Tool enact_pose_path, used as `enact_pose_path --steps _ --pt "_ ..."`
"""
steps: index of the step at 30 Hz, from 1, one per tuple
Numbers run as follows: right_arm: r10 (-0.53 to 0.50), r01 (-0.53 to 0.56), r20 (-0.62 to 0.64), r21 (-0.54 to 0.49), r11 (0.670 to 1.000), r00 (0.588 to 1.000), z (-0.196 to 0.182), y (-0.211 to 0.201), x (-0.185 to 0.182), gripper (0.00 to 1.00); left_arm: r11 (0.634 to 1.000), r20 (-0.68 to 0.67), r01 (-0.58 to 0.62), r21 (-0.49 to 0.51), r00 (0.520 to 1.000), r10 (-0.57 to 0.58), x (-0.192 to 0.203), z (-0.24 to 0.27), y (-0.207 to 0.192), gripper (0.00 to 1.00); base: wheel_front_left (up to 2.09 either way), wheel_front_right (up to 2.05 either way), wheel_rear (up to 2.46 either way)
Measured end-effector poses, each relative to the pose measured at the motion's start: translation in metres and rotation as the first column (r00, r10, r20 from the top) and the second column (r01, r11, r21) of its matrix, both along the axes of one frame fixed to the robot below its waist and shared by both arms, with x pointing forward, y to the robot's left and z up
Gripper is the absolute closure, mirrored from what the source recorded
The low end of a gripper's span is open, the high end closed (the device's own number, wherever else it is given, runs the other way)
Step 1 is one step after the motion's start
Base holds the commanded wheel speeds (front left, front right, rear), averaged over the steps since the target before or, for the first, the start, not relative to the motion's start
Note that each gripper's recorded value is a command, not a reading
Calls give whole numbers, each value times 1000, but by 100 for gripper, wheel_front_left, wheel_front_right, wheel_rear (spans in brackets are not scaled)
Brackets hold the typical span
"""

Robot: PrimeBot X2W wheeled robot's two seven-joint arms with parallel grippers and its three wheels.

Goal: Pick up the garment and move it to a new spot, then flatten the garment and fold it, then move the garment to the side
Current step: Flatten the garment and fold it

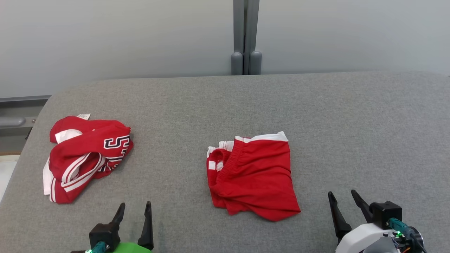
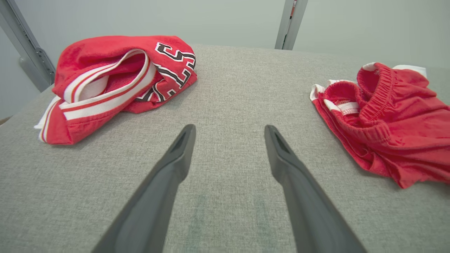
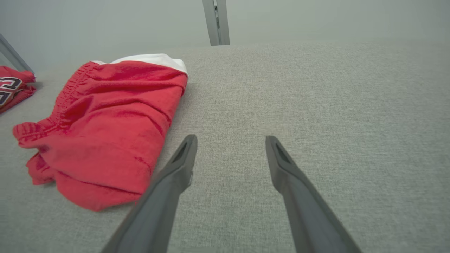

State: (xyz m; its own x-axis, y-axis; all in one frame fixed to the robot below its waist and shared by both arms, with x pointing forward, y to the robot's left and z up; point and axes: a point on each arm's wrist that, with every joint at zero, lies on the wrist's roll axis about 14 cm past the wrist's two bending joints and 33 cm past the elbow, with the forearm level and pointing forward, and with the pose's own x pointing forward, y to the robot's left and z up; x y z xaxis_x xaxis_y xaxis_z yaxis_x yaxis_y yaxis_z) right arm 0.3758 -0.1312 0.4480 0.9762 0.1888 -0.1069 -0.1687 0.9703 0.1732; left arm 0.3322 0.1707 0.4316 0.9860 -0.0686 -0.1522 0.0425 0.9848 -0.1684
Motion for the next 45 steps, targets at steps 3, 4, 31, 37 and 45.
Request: enact_pose_path --steps 3,4,31,37,45 --pt "0 0 -5 -1 1000 1000 -2 0 -2 0 1000 -7 4 -9 1000 -4 -4 -2 -3 0 0 0 0" --pt "2 -2 -6 -1 1000 1000 -2 0 -2 0 1000 -7 4 -11 1000 -4 -4 -2 -3 0 0 0 0" --pt "442 -392 -134 287 874 887 12 177 69 0 997 -91 -46 -64 995 40 -4 -24 4 0 0 0 0" --pt "481 -420 -163 303 855 861 3 195 70 0 995 -101 -74 -67 993 67 -5 -27 12 0 0 0 0" --pt "501 -452 -215 243 859 838 -12 201 74 100 994 -101 -78 -75 992 70 -4 -26 12 0 0 0 0"
